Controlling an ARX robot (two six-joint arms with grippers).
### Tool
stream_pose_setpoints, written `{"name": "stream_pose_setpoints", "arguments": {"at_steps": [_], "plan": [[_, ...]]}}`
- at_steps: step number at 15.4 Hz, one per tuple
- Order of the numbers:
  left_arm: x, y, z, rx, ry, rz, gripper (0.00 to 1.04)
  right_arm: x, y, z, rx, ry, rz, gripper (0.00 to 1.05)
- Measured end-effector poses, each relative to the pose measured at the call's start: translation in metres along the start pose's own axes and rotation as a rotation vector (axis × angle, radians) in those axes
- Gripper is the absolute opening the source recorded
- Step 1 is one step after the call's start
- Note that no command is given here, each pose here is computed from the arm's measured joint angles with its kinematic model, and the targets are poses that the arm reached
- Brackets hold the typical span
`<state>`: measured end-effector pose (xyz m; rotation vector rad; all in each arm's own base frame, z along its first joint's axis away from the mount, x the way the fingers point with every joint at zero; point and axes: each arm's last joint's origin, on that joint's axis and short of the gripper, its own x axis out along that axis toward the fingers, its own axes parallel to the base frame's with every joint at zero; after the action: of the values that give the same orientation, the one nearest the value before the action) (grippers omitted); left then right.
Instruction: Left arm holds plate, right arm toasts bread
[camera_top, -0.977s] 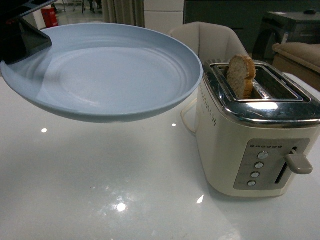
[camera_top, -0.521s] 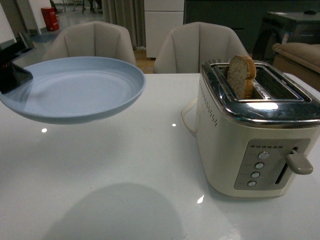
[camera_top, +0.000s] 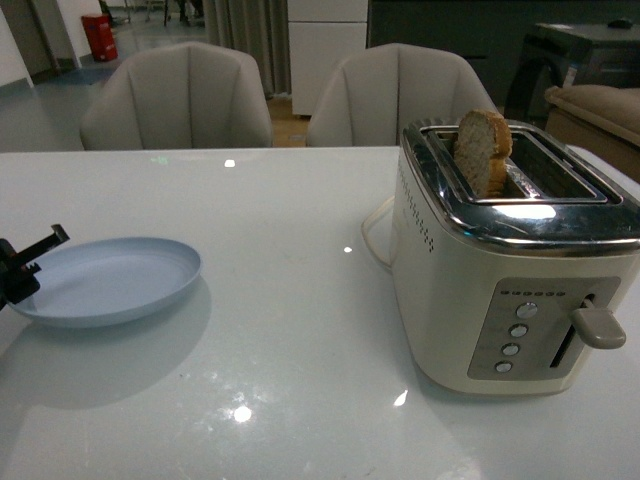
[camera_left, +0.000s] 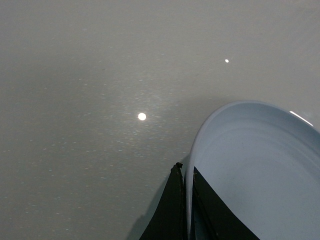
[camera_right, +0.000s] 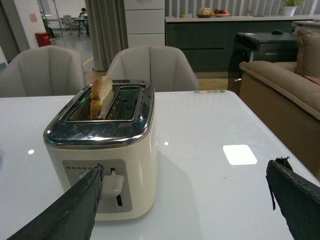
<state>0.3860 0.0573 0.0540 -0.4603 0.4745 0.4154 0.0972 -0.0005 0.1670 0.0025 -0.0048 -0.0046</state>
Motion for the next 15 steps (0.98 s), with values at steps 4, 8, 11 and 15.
{"name": "stream_pose_setpoints", "arguments": {"at_steps": [4,8,11,15], "plan": [[0.013,0.02,-0.002,-0.095,-0.073,0.076,0.03,0.0,0.0,0.0,0.0,0.0,0.0,0.98],[0.018,0.023,-0.012,-0.118,-0.089,0.092,0.03,0.0,0.0,0.0,0.0,0.0,0.0,0.98],[0.013,0.026,-0.017,-0.119,-0.099,0.086,0.03,0.0,0.0,0.0,0.0,0.0,0.0,0.98],[0.012,0.026,-0.027,-0.045,-0.072,0.09,0.34,0.0,0.0,0.0,0.0,0.0,0.0,0.98]]}}
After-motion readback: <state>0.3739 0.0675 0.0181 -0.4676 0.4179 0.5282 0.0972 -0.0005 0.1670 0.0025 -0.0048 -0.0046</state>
